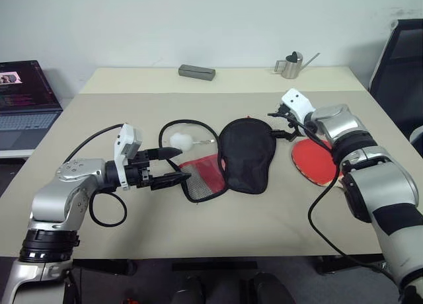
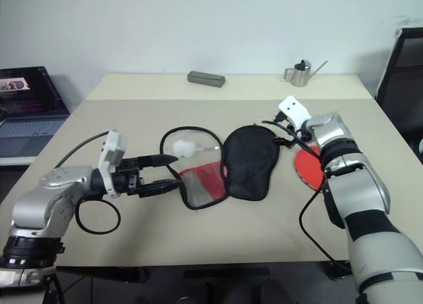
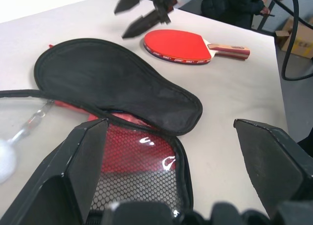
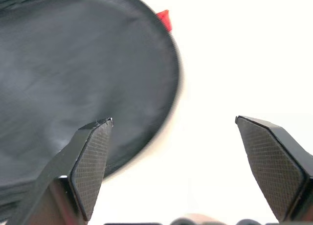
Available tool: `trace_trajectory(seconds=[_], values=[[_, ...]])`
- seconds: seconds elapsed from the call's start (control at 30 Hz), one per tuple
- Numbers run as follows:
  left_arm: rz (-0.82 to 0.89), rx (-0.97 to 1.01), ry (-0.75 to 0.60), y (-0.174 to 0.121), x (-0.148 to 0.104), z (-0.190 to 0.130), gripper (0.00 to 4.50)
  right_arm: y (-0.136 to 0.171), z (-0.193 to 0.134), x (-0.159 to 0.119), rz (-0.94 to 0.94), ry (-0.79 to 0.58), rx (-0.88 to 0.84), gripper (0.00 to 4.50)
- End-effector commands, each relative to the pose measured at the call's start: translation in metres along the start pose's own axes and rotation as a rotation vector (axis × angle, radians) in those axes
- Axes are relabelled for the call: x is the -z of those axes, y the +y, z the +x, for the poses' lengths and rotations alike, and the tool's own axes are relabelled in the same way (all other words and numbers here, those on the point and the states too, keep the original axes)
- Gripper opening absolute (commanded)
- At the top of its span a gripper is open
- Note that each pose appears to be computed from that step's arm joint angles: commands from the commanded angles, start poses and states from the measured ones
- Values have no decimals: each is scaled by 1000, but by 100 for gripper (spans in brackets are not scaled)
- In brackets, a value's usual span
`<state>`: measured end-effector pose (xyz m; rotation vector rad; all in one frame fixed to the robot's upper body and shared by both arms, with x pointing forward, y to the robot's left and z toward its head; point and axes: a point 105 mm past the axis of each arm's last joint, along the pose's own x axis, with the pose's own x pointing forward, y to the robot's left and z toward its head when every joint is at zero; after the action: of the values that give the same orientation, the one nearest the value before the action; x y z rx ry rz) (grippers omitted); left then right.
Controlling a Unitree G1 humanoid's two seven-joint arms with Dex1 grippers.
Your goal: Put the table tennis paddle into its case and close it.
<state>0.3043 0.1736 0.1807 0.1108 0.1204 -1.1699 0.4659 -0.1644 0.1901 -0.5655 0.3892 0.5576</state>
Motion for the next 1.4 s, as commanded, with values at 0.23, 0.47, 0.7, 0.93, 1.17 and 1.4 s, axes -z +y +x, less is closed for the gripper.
trace_trajectory(seconds=[0.23, 0.47, 0.7, 0.93, 1.17, 1.4], values=[[58, 26, -39, -1, -14, 6, 450, -2, -35, -19, 194, -147, -175, 447], [65, 53, -57, -3, -17, 12, 450, 20, -66, 21, 378, -114, -201, 447], [68, 68, -62, -3, -19, 15, 450, 36, -86, 33, 475, -142, -161, 447], [89, 125, -70, -13, -20, 29, 450, 19, -125, 66, 379, -198, -20, 447], [156, 205, -93, -27, -36, 48, 450, -2, -161, 118, 383, -127, 65, 447], [266, 275, -82, -42, -50, 71, 450, -11, -189, 154, 385, -70, 98, 447]])
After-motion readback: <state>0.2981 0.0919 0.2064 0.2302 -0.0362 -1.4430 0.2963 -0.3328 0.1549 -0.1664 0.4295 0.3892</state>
